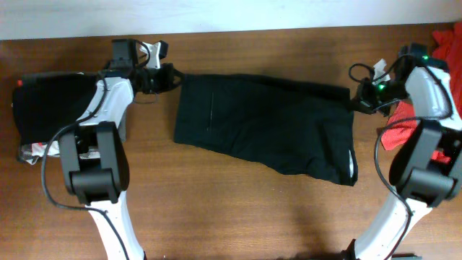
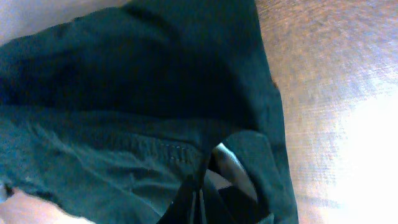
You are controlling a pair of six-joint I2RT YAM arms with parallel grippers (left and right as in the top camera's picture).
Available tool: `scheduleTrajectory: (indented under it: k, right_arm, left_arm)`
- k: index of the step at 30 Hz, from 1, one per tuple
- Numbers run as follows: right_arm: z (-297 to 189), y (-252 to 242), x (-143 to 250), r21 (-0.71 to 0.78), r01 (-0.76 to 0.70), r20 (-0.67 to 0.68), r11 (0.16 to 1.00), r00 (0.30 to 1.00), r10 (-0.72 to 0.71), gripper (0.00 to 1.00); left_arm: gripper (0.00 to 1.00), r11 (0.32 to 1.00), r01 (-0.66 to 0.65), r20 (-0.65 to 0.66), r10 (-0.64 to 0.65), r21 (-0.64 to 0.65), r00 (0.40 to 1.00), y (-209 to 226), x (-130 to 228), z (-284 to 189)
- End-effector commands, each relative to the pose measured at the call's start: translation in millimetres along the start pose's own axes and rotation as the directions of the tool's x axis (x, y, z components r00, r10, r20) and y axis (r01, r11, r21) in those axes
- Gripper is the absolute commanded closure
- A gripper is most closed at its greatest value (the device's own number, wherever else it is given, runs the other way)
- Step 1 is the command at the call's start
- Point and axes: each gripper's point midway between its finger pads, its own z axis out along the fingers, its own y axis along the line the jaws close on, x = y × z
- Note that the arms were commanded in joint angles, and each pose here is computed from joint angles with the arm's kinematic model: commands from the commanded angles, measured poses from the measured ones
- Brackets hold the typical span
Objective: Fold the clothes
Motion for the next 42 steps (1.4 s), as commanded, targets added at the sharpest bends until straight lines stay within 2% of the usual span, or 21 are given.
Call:
scheduleTrajectory:
  k: [1,9,16,25,32,38,42]
  right_arm:
    - [-45.7,21.2,-1.8,-0.016,0.059,0.087,0.998,0.995,-0.057,0.96]
    - [-88.4,46.3,40.6,-0.04,0.093,0.053,0.995,0.994,-0.091,0.96]
    - [-116.8,61.0,78.1,-0.044,0.125,0.017,0.991,0.992,-0.124,0.96]
    - [-134.1,67.9,128.4,-0.058,0.131,-0.103,0.99,0.985,-0.137,0.96]
    - [-127.0,62.9,162.4,-0.065,0.116,-0.16,0.991,0.979,-0.125,0.96]
    - [-96.5,45.3,202.3,-0.07,0.077,-0.23,0.995,0.969,-0.091,0.96]
    - [-71.8,30.8,235.0,-0.07,0.015,-0.332,0.997,0.943,-0.038,0.96]
  left_arm:
    - [0.99,0.994,-0.1,0.065,0.098,0.035,0.993,-44.4,-25.1,-39.5]
    - [0.99,0.992,-0.126,0.02,0.126,0.027,0.992,-88.0,-8.4,-84.5]
    - [0.99,0.99,-0.093,-0.039,0.089,-0.104,0.995,-110.9,19.2,-125.2]
    - [1.0,0.963,-0.057,-0.22,-0.002,-0.263,0.976,-123.9,81.4,-146.3]
    - [0.99,0.891,-0.087,-0.37,-0.094,-0.446,0.924,-104.7,125.3,-161.2]
    - [0.99,0.873,-0.084,-0.449,-0.162,-0.481,0.879,-96.8,154.0,-164.4]
    - [0.99,0.865,-0.07,-0.502,-0.22,-0.497,0.836,-83.3,180.1,-159.5]
